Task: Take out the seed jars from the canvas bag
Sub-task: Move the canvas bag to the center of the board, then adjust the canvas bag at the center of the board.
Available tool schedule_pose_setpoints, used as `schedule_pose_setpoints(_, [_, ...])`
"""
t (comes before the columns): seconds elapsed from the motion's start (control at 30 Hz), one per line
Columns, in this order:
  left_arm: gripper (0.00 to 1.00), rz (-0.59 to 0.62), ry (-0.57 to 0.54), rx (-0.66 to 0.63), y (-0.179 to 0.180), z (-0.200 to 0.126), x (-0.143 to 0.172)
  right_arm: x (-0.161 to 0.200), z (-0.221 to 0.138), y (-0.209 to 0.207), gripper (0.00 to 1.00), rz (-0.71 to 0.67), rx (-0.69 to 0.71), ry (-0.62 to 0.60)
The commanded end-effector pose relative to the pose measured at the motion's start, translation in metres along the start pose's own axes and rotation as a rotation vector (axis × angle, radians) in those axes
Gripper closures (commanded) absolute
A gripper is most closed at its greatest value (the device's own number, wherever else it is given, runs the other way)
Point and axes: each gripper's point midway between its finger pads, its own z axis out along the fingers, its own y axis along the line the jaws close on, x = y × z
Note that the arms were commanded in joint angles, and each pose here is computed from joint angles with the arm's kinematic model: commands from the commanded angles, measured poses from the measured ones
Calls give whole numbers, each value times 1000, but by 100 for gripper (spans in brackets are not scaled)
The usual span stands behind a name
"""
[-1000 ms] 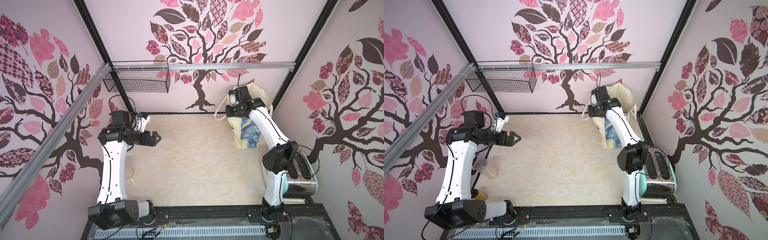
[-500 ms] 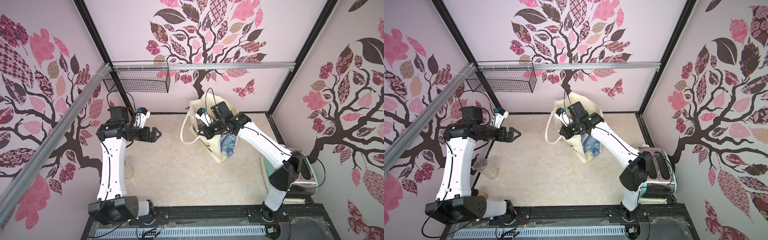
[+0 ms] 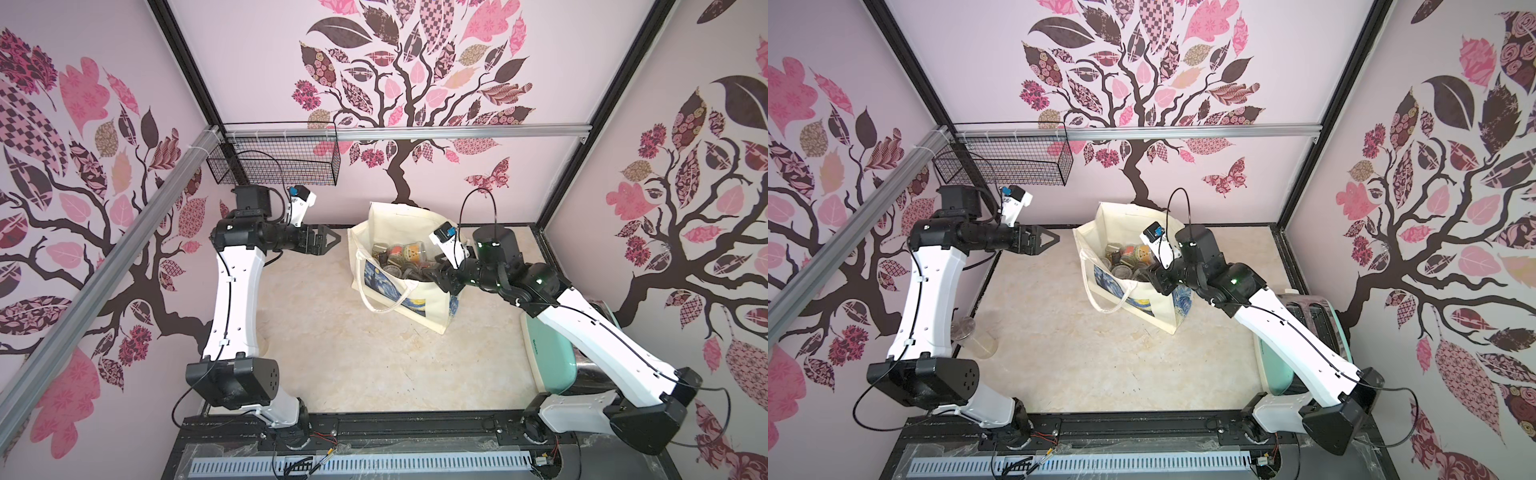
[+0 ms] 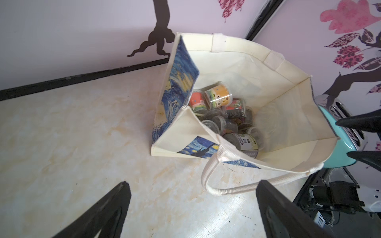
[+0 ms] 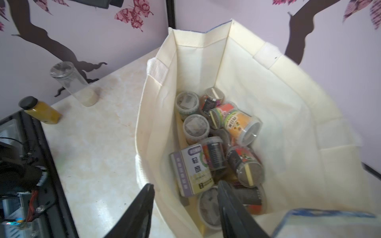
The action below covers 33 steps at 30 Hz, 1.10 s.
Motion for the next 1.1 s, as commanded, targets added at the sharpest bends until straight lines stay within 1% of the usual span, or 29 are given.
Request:
schedule_pose_setpoints(0.0, [2, 104, -31, 13, -7, 16, -17, -14, -19, -27, 35, 61, 157, -79])
schedule_pose_setpoints(0.03, [2, 119, -38, -10, -3, 21, -22, -16, -23, -33, 32, 90, 197, -94])
schedule_pose_setpoints(0.07, [2, 125, -42, -29, 1, 26, -24, -17, -27, -40, 26, 120, 238, -104])
schedule_pose_setpoints(0.1, [2, 124, -47, -46, 7, 31, -27, -17, -31, -49, 18, 163, 288, -111])
schedule_pose_setpoints(0.13, [3, 124, -57, -66, 11, 35, -33, -16, -35, -57, 16, 206, 336, -118])
schedule_pose_setpoints(0.17, [3, 133, -73, -73, 11, 35, -41, -14, -38, -63, 15, 243, 371, -119])
schedule_pose_setpoints(0.27, [3, 138, -87, -60, 14, 47, -51, -1, -47, -85, 13, 387, 515, -100])
schedule_pose_setpoints(0.33, [3, 131, -104, -65, 19, 53, -57, 9, -48, -94, 12, 487, 565, -73])
schedule_pose_setpoints(0.43, [3, 125, -113, -60, 25, 64, -62, 27, -41, -100, 13, 644, 593, -15])
schedule_pose_setpoints(0.53, [3, 139, -101, -53, 30, 80, -61, 39, -30, -104, 17, 739, 564, 19])
schedule_pose_setpoints(0.63, [3, 143, -65, -53, 34, 93, -58, 40, -24, -103, 22, 759, 536, 27])
schedule_pose_setpoints(0.77, [6, 136, -30, -29, 34, 107, -51, 45, -13, -101, 23, 754, 523, 68])
schedule_pose_setpoints(0.87, [8, 131, 4, -50, 31, 116, -46, 47, -5, -96, 26, 763, 494, 93])
schedule_pose_setpoints(0.93, [8, 161, 43, -36, 20, 124, -38, 51, 0, -97, 26, 761, 499, 109])
schedule_pose_setpoints(1.0, [9, 196, 71, -35, 12, 131, -32, 53, 2, -99, 29, 758, 505, 113])
schedule_pose_setpoints(1.03, [12, 211, 75, -50, 11, 133, -32, 52, 4, -99, 32, 757, 506, 112])
schedule_pose_setpoints(1.07, [17, 213, 78, -69, 14, 136, -32, 51, 5, -99, 36, 757, 504, 110])
